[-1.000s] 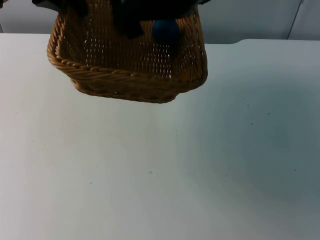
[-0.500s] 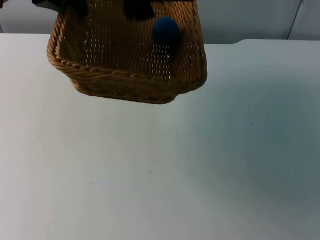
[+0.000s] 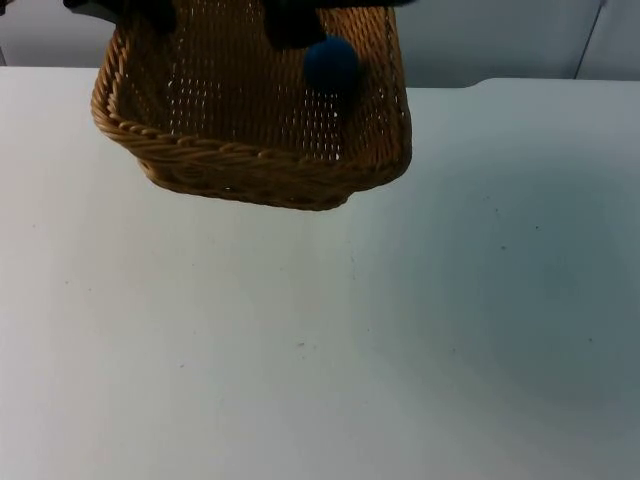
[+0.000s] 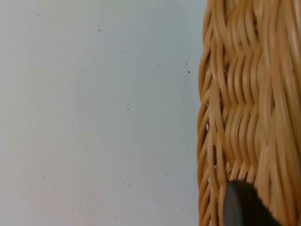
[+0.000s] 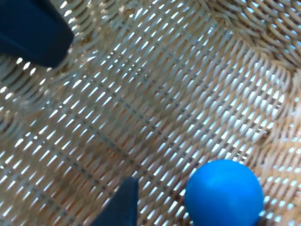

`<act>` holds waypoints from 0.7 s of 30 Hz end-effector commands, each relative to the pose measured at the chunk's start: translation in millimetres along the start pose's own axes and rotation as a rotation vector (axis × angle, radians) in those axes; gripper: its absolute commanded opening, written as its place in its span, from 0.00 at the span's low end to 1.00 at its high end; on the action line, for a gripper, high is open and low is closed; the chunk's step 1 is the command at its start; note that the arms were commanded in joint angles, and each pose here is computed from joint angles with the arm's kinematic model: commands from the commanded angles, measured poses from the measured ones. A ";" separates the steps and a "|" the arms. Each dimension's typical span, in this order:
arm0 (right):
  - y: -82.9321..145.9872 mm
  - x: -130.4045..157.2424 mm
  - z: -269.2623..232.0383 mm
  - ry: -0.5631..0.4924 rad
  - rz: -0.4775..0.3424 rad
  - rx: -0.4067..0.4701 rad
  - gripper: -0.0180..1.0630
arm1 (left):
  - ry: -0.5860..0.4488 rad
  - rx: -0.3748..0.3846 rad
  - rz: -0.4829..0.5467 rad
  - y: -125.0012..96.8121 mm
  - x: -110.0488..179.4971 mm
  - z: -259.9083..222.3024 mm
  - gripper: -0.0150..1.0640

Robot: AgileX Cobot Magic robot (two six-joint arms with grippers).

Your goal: Pick up the basket with the left hand and place the ball into the basket with the right hand.

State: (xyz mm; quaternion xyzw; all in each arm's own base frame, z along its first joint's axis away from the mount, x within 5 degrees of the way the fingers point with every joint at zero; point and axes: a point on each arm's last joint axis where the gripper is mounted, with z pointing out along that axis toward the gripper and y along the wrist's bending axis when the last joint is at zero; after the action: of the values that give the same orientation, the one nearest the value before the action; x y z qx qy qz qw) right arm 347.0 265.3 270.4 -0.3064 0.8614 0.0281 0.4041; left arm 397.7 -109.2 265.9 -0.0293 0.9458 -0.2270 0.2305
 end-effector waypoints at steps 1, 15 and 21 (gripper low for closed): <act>-2.6 -9.3 -15.7 -0.041 0.013 0.003 0.99 | -0.025 0.028 -0.015 -6.3 -1.2 -6.3 0.01; -28.8 -29.4 -108.4 -0.124 0.094 0.056 0.99 | -0.025 0.028 -0.012 -6.3 -1.2 -6.3 0.01; -36.4 -34.2 -133.3 -0.181 0.098 0.071 0.99 | -0.021 0.028 -0.011 -6.3 -0.8 -6.3 0.01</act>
State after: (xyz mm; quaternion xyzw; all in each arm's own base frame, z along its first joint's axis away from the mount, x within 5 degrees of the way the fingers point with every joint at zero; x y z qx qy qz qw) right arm 296.3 216.8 383.6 -0.2485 0.8401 0.0459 0.4800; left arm 397.5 -109.2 265.8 -0.0281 0.9460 -0.2267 0.2299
